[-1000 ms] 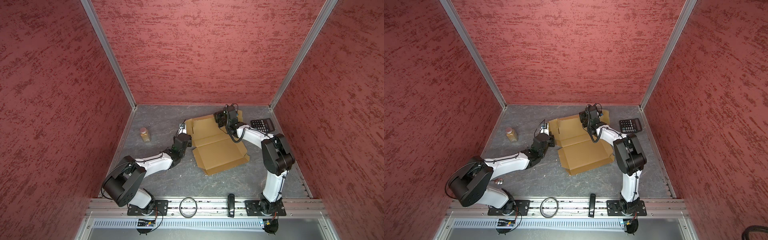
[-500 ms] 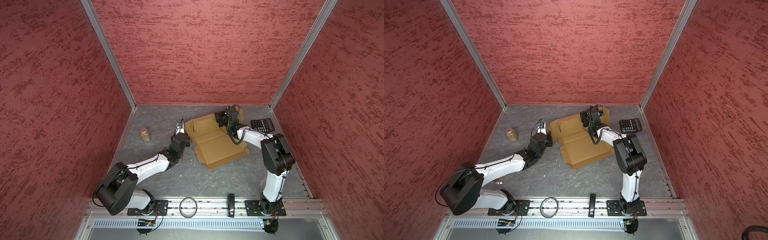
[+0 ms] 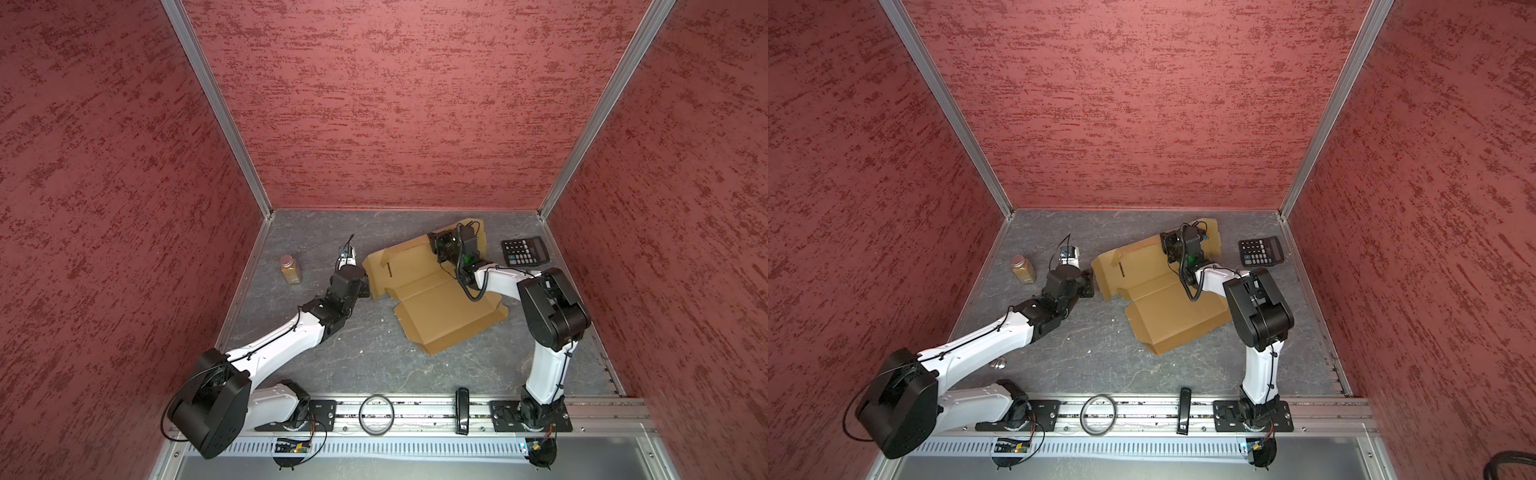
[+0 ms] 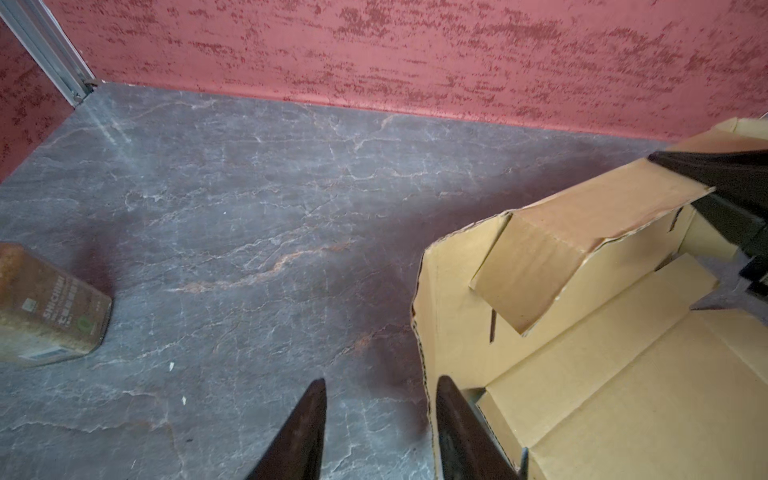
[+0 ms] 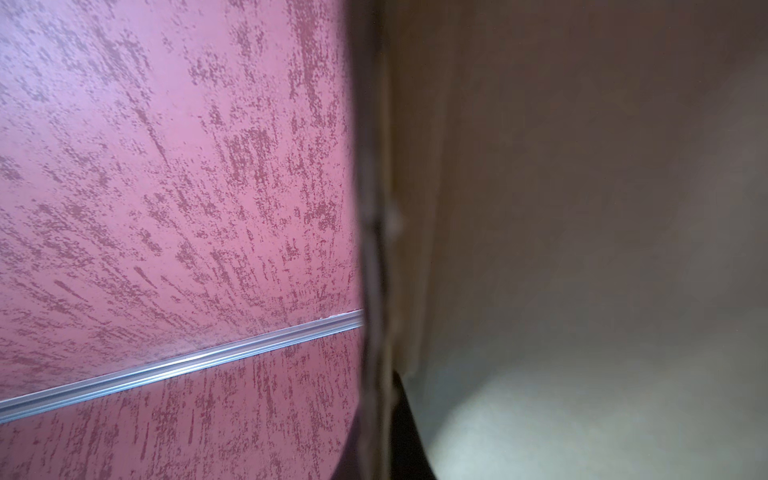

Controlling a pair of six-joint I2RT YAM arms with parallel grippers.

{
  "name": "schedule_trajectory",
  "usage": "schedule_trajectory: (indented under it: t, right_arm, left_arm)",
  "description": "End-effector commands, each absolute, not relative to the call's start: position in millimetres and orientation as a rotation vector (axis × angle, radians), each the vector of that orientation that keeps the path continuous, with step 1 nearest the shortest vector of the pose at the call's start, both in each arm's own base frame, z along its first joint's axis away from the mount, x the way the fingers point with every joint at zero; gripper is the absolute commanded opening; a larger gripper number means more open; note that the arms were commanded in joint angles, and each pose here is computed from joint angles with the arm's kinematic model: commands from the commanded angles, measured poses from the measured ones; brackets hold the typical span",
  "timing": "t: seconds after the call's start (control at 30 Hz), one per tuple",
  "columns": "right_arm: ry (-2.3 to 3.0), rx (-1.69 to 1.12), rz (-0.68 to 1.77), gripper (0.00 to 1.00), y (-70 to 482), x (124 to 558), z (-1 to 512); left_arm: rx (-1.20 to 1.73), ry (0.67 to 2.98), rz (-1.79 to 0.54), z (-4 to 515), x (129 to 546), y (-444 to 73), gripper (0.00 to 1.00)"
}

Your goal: Fold the paper box

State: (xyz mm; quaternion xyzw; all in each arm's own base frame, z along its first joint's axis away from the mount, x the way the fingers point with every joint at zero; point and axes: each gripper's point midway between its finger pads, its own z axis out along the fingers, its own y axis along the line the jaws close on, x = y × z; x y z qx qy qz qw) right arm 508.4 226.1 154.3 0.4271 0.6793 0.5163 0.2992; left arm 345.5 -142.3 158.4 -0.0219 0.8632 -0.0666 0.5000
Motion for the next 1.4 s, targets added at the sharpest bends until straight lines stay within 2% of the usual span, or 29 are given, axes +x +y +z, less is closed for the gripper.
schedule_trajectory:
  t: [0.0,0.5,0.87,1.1,1.37]
  right_arm:
    - [1.732,1.134,1.479,0.0,226,506,174]
    - [1.707,0.939,1.563,0.0,241,521,214]
    - [1.759,0.942,1.547,0.0,236,508,196]
    - [1.767,0.949,1.55,0.0,238,515,194]
    - [1.777,0.951,1.533,0.0,239,520,198]
  left_arm:
    - [-0.061,2.163,-0.186,149,339,-143,0.46]
    - [-0.192,2.164,-0.137,145,330,-115,0.49]
    - [-0.201,2.195,-0.169,131,346,-113,0.59]
    - [-0.102,2.256,-0.188,116,358,-127,0.68]
    - [-0.11,2.256,-0.174,116,373,-123,0.7]
